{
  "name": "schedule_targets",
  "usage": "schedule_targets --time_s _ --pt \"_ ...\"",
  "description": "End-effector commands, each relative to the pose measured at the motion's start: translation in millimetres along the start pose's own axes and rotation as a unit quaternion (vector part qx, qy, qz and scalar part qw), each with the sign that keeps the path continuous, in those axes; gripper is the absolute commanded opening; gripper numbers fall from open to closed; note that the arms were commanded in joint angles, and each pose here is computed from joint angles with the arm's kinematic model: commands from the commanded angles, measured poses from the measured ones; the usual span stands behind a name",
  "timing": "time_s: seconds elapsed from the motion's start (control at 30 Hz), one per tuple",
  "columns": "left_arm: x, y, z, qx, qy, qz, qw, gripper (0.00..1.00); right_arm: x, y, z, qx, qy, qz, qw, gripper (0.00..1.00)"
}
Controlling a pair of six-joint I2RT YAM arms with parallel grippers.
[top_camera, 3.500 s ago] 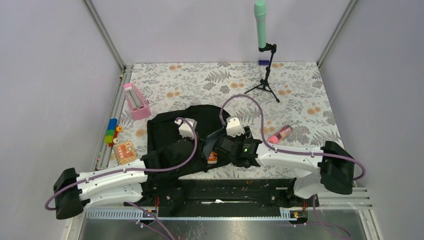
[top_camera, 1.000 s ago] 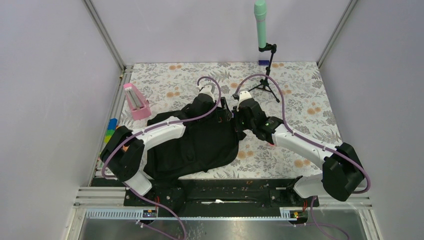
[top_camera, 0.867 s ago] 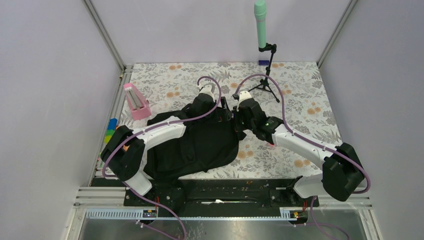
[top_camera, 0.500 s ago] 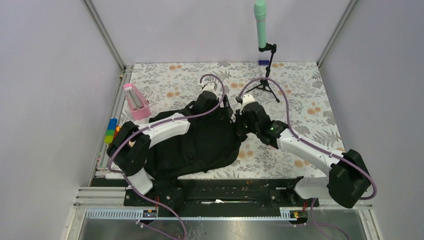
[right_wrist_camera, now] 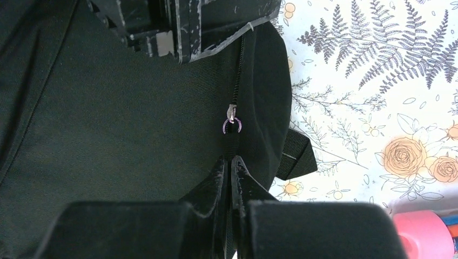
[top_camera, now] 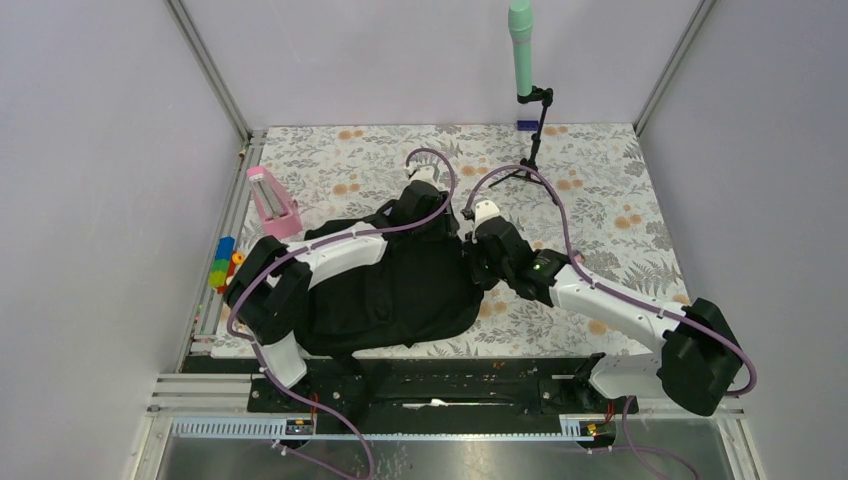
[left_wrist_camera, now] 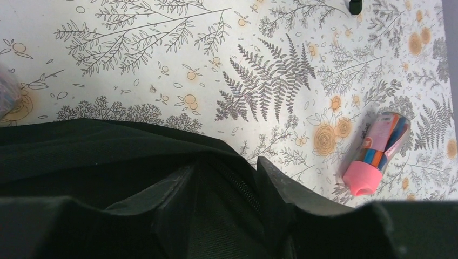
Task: Pack the student bag
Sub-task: Zip the student bag at the center of the board.
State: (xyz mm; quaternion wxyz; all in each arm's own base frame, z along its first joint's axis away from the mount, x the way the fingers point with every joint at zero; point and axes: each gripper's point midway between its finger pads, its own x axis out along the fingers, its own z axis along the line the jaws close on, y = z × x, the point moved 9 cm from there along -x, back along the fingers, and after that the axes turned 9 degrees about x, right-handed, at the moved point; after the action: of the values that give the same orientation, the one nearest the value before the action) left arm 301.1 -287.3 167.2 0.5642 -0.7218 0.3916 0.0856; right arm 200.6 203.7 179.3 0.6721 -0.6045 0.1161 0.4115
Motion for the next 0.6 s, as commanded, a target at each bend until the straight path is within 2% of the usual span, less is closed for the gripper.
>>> schedule_targets --time_s 0.0,0.13,0.17,0.4,0.57 --pt "5.6 -22.5 -10.3 -0.002 0.021 -0.039 0.999 0.37 -3.0 -2.3 6.0 -0.021 0.014 -0.001 1.000 0.00" --pt "6.2 -21.3 -11.1 -0.007 0.025 -0.036 0.999 0.05 -4.5 -2.6 6.5 -0.023 0.025 -0.006 0.999 0.00" --pt "4.9 -22.8 -12.3 -0.011 0.028 -0.039 0.999 0.00 -5.2 -1.8 5.4 -0.024 0.035 -0.006 0.999 0.00" --pt "-15.1 -45.4 -15.9 -0.039 0.025 -0.099 0.994 0.00 -11.4 7.7 3.2 -0.052 0.077 -0.001 0.996 0.00" --pt "-18.4 -57.8 -11.7 -0.044 0.017 -0.109 0.993 0.00 -18.1 14.8 4.4 -0.065 0.092 0.000 0.994 0.00"
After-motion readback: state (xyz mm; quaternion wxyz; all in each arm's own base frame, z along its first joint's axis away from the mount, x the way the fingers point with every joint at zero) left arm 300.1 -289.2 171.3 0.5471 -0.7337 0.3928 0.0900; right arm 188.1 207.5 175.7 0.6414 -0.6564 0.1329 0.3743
